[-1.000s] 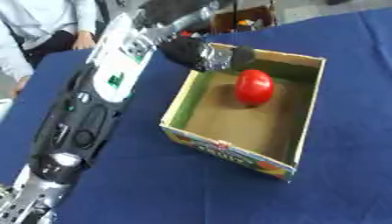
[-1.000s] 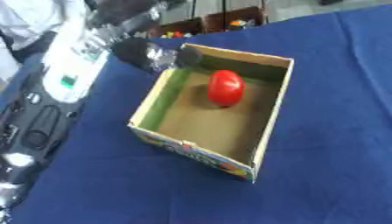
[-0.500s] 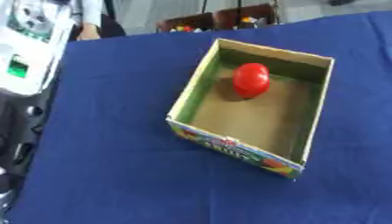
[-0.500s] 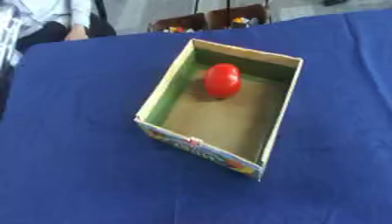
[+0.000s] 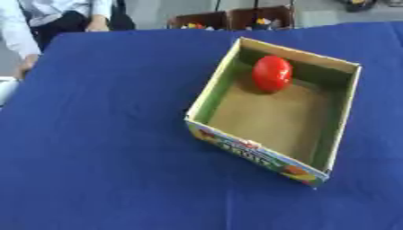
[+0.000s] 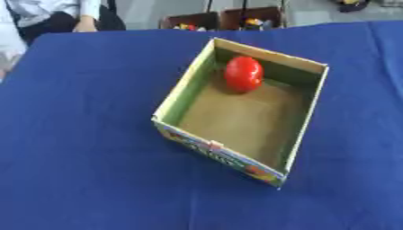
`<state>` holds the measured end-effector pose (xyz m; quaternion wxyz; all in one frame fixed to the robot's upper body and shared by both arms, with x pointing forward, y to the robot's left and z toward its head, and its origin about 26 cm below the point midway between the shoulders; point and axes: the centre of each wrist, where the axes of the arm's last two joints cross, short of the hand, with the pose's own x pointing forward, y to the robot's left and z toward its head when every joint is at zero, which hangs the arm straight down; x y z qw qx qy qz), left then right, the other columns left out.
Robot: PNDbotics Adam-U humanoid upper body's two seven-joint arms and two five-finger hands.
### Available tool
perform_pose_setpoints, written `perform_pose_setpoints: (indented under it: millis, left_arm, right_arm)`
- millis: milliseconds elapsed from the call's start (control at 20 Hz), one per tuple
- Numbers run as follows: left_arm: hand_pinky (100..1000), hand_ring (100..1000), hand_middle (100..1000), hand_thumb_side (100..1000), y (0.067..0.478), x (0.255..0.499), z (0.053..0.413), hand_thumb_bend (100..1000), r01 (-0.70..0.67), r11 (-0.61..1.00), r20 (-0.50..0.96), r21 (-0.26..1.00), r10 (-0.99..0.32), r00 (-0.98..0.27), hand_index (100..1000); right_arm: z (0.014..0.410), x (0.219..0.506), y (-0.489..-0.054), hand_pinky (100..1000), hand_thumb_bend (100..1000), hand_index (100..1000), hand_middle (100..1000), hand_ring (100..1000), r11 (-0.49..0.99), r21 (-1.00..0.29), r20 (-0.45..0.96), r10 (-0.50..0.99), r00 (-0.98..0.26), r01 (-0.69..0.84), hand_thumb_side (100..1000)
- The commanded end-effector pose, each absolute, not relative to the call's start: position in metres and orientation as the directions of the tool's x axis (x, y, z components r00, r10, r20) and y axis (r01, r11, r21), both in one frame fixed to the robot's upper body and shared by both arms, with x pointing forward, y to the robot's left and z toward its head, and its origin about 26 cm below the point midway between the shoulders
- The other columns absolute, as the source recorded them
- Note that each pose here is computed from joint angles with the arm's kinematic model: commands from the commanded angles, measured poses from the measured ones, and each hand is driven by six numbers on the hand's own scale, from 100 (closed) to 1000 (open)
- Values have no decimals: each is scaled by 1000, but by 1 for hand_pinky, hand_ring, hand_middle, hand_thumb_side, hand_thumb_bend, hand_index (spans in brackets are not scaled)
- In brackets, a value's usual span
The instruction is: Pick up objects on the table and place them in the box.
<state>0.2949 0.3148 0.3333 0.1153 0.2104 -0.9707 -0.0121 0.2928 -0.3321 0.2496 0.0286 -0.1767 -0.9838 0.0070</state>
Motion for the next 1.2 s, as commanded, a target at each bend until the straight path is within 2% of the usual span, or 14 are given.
perform_pose_setpoints:
  millis: [50,300,550,850,1000,1200]
  left_arm:
    - [718,861,811,1000,319,291,330,228,-457,889,175,34,-455,-873,1000]
    - [703,858,797,1000,317,295,308,232,-377,926,131,-21,-371,-919,993]
    - [708,858,796,1000,309,299,289,244,-262,965,101,9,-261,-960,992]
    - [717,918,796,1000,301,302,277,310,-169,984,73,59,-173,-982,988]
    - [717,945,790,1000,300,302,274,370,-150,985,77,80,-156,-985,982]
    - [717,944,800,1000,300,302,268,314,-134,987,94,83,-142,-985,986]
  right_arm:
    - [264,289,-338,719,100,771,671,796,931,-30,-14,363,-932,363,871]
    - [273,289,-337,718,100,788,681,798,938,-23,-68,344,-937,346,851]
    - [280,289,-337,706,100,789,685,796,940,-15,-106,336,-936,340,843]
    - [283,290,-336,699,100,785,688,788,941,-12,-124,335,-934,339,836]
    - [283,290,-336,697,100,785,688,785,941,-23,-125,334,-934,339,834]
    - [282,289,-336,697,100,785,689,784,939,-41,-119,336,-934,342,833]
